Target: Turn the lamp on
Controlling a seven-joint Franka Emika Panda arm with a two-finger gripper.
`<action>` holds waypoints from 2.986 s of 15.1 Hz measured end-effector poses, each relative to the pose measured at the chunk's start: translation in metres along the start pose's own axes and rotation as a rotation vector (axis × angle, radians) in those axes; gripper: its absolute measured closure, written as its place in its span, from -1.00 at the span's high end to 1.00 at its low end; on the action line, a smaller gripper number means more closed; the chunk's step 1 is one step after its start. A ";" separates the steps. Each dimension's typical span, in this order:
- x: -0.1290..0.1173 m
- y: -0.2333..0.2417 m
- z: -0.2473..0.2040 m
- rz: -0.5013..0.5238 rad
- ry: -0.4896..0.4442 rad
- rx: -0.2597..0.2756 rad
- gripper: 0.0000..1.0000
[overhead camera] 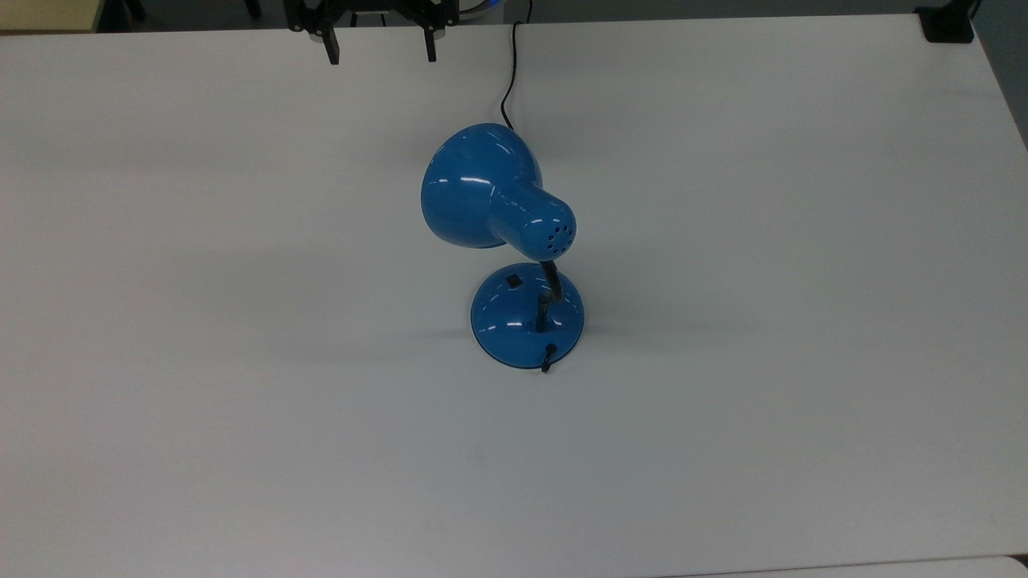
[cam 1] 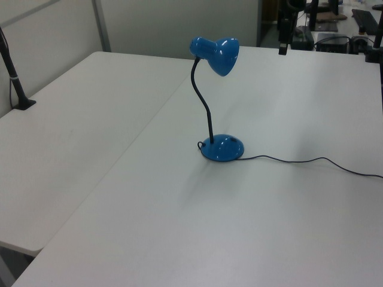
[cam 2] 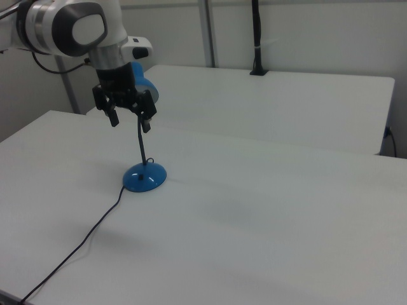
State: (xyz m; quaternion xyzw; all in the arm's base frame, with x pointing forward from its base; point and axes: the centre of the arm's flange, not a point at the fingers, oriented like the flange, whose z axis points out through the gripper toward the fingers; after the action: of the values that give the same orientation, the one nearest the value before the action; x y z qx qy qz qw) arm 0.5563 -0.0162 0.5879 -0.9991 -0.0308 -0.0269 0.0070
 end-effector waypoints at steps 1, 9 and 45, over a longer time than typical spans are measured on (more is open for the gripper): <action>0.000 0.000 0.000 0.000 0.000 0.000 1.00; 0.000 -0.001 0.000 -0.001 0.000 0.000 1.00; 0.073 -0.106 0.230 -0.263 0.184 0.097 -0.98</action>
State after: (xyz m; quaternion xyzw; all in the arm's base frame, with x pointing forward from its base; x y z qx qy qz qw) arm 0.6344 0.0977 0.3631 -0.9783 -0.1616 -0.1176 0.0544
